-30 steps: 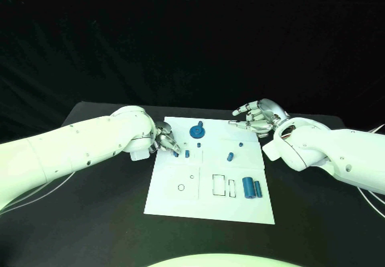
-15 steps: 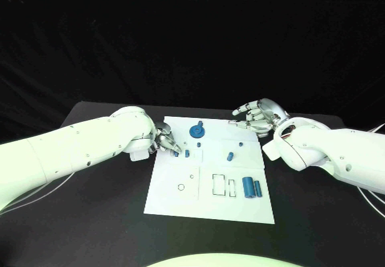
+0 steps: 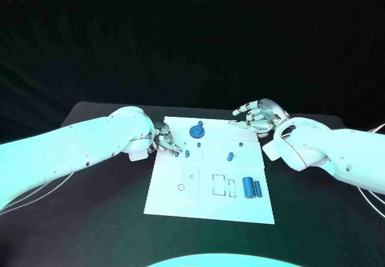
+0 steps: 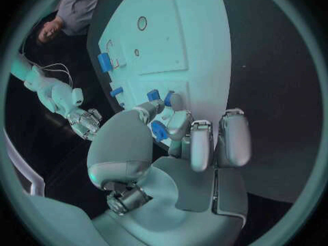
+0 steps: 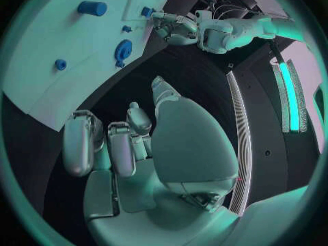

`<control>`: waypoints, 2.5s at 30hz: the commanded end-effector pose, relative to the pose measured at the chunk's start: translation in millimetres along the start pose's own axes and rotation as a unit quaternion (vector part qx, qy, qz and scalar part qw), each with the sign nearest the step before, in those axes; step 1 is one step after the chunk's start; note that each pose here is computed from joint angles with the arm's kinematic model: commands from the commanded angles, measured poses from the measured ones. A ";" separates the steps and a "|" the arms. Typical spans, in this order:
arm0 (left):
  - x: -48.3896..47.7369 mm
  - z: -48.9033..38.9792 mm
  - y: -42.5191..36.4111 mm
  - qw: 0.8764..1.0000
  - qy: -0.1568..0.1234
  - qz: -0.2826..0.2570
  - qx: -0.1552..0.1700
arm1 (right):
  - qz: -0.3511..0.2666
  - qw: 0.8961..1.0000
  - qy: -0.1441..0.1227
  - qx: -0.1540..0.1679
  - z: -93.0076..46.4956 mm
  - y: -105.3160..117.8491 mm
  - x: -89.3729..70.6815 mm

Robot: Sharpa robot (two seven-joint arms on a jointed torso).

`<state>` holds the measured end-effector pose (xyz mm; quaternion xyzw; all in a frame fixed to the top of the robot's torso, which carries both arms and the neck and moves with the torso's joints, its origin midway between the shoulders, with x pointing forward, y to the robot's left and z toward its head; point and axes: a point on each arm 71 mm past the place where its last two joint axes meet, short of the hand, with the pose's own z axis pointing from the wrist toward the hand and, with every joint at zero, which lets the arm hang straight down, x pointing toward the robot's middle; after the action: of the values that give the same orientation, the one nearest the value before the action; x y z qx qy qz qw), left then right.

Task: Assemble the parts on the task board

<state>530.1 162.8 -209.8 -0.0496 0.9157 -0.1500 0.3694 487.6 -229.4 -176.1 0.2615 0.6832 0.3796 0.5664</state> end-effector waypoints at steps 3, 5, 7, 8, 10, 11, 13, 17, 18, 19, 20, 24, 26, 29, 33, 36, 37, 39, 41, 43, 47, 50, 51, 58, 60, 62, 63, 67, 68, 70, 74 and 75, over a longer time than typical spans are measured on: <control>-0.5 -1.0 -0.9 1.000 -0.005 -0.016 0.007 | 0.000 1.000 0.001 -0.002 -0.2 0.2 0.3; -1.5 -1.8 -0.3 1.000 -0.008 -0.026 0.009 | 0.000 1.000 0.001 -0.002 -0.2 0.1 0.2; -2.7 -2.7 0.7 0.999 -0.010 -0.038 0.012 | 0.000 1.000 0.000 -0.002 -0.3 0.1 0.0; -3.2 -3.3 1.3 0.999 -0.012 -0.044 0.014 | 0.000 1.000 0.000 -0.002 -0.3 0.0 0.0; -5.2 -5.0 2.3 0.998 -0.015 -0.063 0.021 | 0.000 1.000 0.000 -0.002 -0.4 -0.1 -0.2; -6.6 -6.0 2.5 0.997 -0.018 -0.073 0.026 | 0.000 1.000 0.000 -0.002 -0.4 -0.1 -0.3; -9.6 -8.5 2.7 0.995 -0.025 -0.092 0.038 | 0.000 1.000 -0.001 -0.002 -0.4 -0.3 -0.5; -15.8 -13.5 1.9 0.990 -0.045 -0.115 0.063 | -0.001 1.000 -0.002 -0.001 -0.4 -0.8 -1.2; -16.9 -14.4 1.4 0.989 -0.050 -0.118 0.069 | -0.001 1.000 -0.002 -0.001 -0.4 -0.9 -1.3; -18.3 -15.7 -0.1 0.988 -0.058 -0.122 0.081 | -0.001 1.000 -0.002 -0.001 -0.5 -1.1 -1.6; -19.2 -16.6 -1.6 0.986 -0.063 -0.124 0.091 | -0.001 1.000 -0.003 -0.001 -0.5 -1.2 -1.8; -23.1 -20.9 -16.1 0.972 -0.104 -0.120 0.171 | -0.001 1.000 -0.005 -0.001 -0.5 -1.8 -3.0; -22.1 -21.9 -23.2 0.964 -0.127 -0.103 0.209 | -0.001 1.000 -0.007 -0.002 -0.5 -2.0 -3.6; -17.1 -21.5 -30.4 0.954 -0.152 -0.071 0.249 | -0.001 1.000 -0.009 -0.003 -0.4 -2.1 -4.2; -8.2 -18.3 -39.0 0.941 -0.178 -0.015 0.288 | -0.001 1.000 -0.012 -0.007 -0.2 -1.5 -4.5; -3.0 -14.4 -42.6 0.937 -0.183 0.019 0.298 | -0.001 1.000 -0.014 -0.011 0.0 -0.9 -4.6; -1.3 -12.7 -43.8 0.935 -0.184 0.032 0.300 | -0.001 1.000 -0.015 -0.012 0.0 -0.7 -4.6; 1.7 -9.1 -45.7 0.934 -0.184 0.052 0.301 | -0.002 1.000 -0.016 -0.014 0.1 -0.3 -4.7; 4.5 -5.5 -47.6 0.934 -0.181 0.068 0.300 | -0.002 1.000 -0.017 -0.017 0.2 0.2 -4.7; 7.3 -1.7 -49.5 0.934 -0.178 0.083 0.298 | -0.002 1.000 -0.019 -0.020 0.3 0.8 -4.7; 10.9 4.5 -53.4 0.935 -0.174 0.103 0.293 | -0.002 0.999 -0.021 -0.026 0.5 1.9 -4.6; 12.4 9.0 -56.7 0.935 -0.174 0.113 0.288 | -0.002 0.999 -0.022 -0.029 0.7 2.6 -4.4; 12.7 10.0 -57.5 0.935 -0.174 0.115 0.287 | -0.002 0.999 -0.022 -0.030 0.8 2.8 -4.3; 14.5 17.2 -62.2 0.940 -0.164 0.127 0.272 | -0.001 0.999 -0.023 -0.033 1.0 3.7 -3.6; 14.4 18.9 -63.0 0.941 -0.163 0.127 0.268 | -0.001 0.999 -0.022 -0.033 1.0 3.9 -3.4; 14.1 20.1 -63.3 0.942 -0.163 0.128 0.264 | -0.001 0.999 -0.022 -0.033 1.0 4.0 -3.2; 13.9 20.8 -63.3 0.943 -0.162 0.128 0.261 | -0.001 0.999 -0.022 -0.033 1.0 4.0 -3.2; 13.5 22.9 -63.1 0.946 -0.159 0.128 0.253 | -0.001 0.999 -0.021 -0.033 1.2 4.0 -3.1; 13.5 23.4 -63.0 0.946 -0.159 0.129 0.251 | -0.001 0.999 -0.021 -0.033 1.2 4.0 -3.0; 13.4 24.1 -63.3 0.947 -0.159 0.129 0.248 | -0.001 0.999 -0.021 -0.033 1.3 4.0 -2.9; 13.0 25.1 -64.3 0.947 -0.161 0.130 0.245 | -0.001 0.999 -0.020 -0.033 1.6 4.1 -2.5; 12.8 25.4 -64.7 0.947 -0.162 0.130 0.244 | -0.001 0.999 -0.020 -0.033 1.7 4.2 -2.3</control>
<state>537.3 94.7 -215.5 0.1369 0.7777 -0.3100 0.5295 489.6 -229.3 -171.2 0.2511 0.6586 0.3944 0.5895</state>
